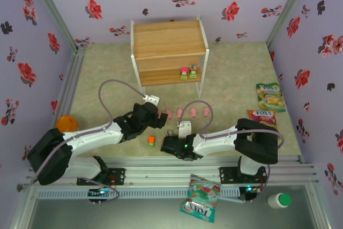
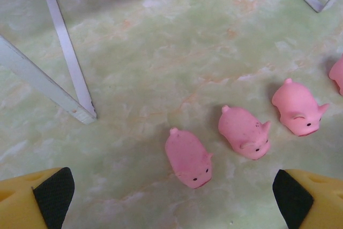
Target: Place and organize the plastic toys onto the shelf
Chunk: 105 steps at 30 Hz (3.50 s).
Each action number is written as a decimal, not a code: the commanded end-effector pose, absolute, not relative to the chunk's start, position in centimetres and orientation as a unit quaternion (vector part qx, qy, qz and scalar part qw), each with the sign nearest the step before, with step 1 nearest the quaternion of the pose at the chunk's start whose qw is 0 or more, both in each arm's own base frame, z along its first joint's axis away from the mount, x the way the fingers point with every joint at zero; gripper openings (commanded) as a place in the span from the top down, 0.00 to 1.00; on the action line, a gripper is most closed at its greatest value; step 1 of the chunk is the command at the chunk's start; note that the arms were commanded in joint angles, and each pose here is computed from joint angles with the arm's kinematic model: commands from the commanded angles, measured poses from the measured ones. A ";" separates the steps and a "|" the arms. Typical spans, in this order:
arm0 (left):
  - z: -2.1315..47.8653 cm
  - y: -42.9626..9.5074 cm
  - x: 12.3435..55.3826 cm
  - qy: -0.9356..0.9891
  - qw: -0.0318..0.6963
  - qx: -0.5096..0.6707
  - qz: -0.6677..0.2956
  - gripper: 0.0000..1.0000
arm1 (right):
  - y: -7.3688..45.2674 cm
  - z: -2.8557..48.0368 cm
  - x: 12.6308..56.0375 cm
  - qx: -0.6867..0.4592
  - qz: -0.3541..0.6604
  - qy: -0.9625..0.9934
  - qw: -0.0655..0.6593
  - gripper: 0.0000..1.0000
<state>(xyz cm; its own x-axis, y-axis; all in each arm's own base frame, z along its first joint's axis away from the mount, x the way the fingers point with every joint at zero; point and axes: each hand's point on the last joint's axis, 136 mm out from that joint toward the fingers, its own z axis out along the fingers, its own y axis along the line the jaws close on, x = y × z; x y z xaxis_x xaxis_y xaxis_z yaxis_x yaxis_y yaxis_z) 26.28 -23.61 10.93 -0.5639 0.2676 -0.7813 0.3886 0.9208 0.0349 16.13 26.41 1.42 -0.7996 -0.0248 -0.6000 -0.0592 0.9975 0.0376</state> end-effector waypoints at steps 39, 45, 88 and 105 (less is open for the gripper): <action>11.0 -23.9 26.7 0.883 0.426 0.185 -0.068 0.00 | 25.8 4.5 17.1 -0.026 0.006 0.932 0.362 0.72; 11.1 -23.9 26.7 0.883 0.426 0.185 -0.068 0.00 | 25.6 5.6 17.5 -0.028 0.006 0.928 0.372 0.73; 10.2 -25.7 26.0 0.889 0.395 0.206 -0.105 0.00 | 27.0 20.5 29.1 -0.028 0.030 0.882 0.470 0.73; 10.4 -25.7 26.0 0.889 0.396 0.204 -0.108 0.00 | 29.9 22.5 33.9 -0.023 0.050 0.880 0.471 0.73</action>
<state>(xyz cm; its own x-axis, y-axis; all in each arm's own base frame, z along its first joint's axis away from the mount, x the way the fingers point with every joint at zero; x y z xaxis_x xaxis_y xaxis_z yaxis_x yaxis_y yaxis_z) 25.62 -25.35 9.23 -0.6055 0.3030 -0.7359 0.4527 0.8917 -0.0054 32.97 29.03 21.76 -0.5605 0.0086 -0.8281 -0.0712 0.9957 0.0586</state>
